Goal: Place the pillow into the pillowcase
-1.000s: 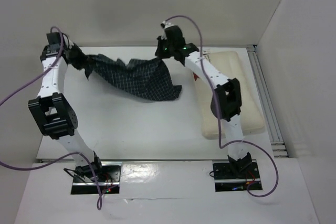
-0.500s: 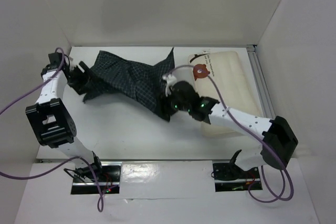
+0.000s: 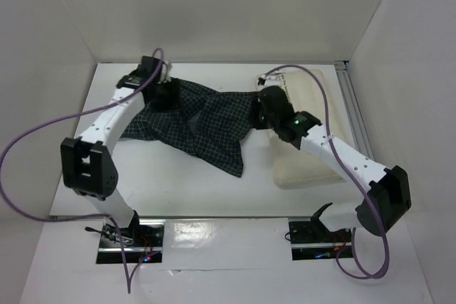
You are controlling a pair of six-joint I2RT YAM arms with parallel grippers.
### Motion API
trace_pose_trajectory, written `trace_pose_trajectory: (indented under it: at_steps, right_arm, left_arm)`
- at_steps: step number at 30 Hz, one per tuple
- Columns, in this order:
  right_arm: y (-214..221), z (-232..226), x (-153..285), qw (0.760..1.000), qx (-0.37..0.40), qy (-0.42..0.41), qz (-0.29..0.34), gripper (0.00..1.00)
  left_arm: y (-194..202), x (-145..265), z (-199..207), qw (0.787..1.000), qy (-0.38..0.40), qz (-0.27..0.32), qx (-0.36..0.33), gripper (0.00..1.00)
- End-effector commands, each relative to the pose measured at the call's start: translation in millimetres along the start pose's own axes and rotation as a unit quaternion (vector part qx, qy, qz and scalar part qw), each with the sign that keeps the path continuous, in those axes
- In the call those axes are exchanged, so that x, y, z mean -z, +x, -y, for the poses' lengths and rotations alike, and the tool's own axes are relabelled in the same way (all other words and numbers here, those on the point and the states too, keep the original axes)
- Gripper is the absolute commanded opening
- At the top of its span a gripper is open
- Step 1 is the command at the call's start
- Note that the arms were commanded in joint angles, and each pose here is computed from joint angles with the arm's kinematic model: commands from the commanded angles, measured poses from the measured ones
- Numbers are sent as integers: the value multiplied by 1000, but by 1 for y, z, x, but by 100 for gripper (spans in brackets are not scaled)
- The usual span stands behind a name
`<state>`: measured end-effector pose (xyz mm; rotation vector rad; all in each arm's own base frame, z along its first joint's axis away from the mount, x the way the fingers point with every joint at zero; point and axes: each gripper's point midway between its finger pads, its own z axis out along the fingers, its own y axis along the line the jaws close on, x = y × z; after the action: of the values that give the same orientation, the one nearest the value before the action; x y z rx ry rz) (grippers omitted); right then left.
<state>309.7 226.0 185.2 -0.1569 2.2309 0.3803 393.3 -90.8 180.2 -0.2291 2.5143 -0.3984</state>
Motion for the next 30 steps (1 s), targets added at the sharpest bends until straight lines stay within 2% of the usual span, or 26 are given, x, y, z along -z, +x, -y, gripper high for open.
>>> trace_pose_trajectory:
  at_steps: [1,3,4,6,7,8,12,15,17,18,19,21,22,23,24,25,26,30]
  right_arm:
    - [-16,25,-5,999,-26,32,-26,31]
    - [-21,5,-11,999,-28,-10,-37,31]
    - [-17,-4,-21,998,-26,-27,-47,35]
    - [-14,-27,-28,996,-21,-68,-60,55]
    - [0,-36,-40,994,-11,-70,-82,61]
    - [4,-44,-45,993,-2,-80,-88,73]
    - [35,-81,-67,985,29,-116,-125,85]
    - [58,-96,-88,979,37,-137,-146,85]
    - [82,-99,-99,973,29,-152,-173,84]
    - [83,-104,-104,972,23,-162,-171,83]
    - [87,-108,-106,971,26,-166,-172,83]
    - [103,-111,-115,969,31,-166,-183,76]
    - [111,-113,-116,967,35,-166,-190,72]
    - [119,-107,-120,967,37,-156,-198,63]
    - [127,-104,-122,966,37,-151,-207,36]
    - [128,-106,-121,967,36,-148,-206,16]
    - [134,-99,-123,969,32,-133,-206,2]
    - [140,-87,-95,974,30,-123,-189,0]
  left_arm:
    - [33,-38,9,993,-76,-58,-69,70]
    - [36,-52,19,991,-81,-70,-77,70]
    - [45,-68,19,990,-87,-88,-74,70]
    - [47,-79,26,989,-83,-96,-74,72]
    - [49,-84,27,988,-88,-99,-79,73]
    - [54,-94,24,986,-94,-110,-79,75]
    - [61,-106,11,982,-124,-120,-74,78]
    - [71,-113,-1,981,-121,-137,-59,75]
    - [79,-115,-11,981,-113,-155,-42,65]
    - [81,-116,-11,981,-104,-159,-36,49]
    - [87,-113,-12,980,-101,-165,-35,37]
    - [79,-103,-12,984,-85,-154,-22,20]
    - [76,-99,-11,985,-81,-149,-28,8]
    - [78,-97,-11,985,-81,-149,-28,1]
    - [73,-91,-10,987,-73,-142,-30,0]
    - [73,-91,-10,987,-73,-142,-30,0]
    - [71,-86,-9,987,-71,-139,-36,0]
    - [69,-66,-6,989,-48,-133,-31,0]
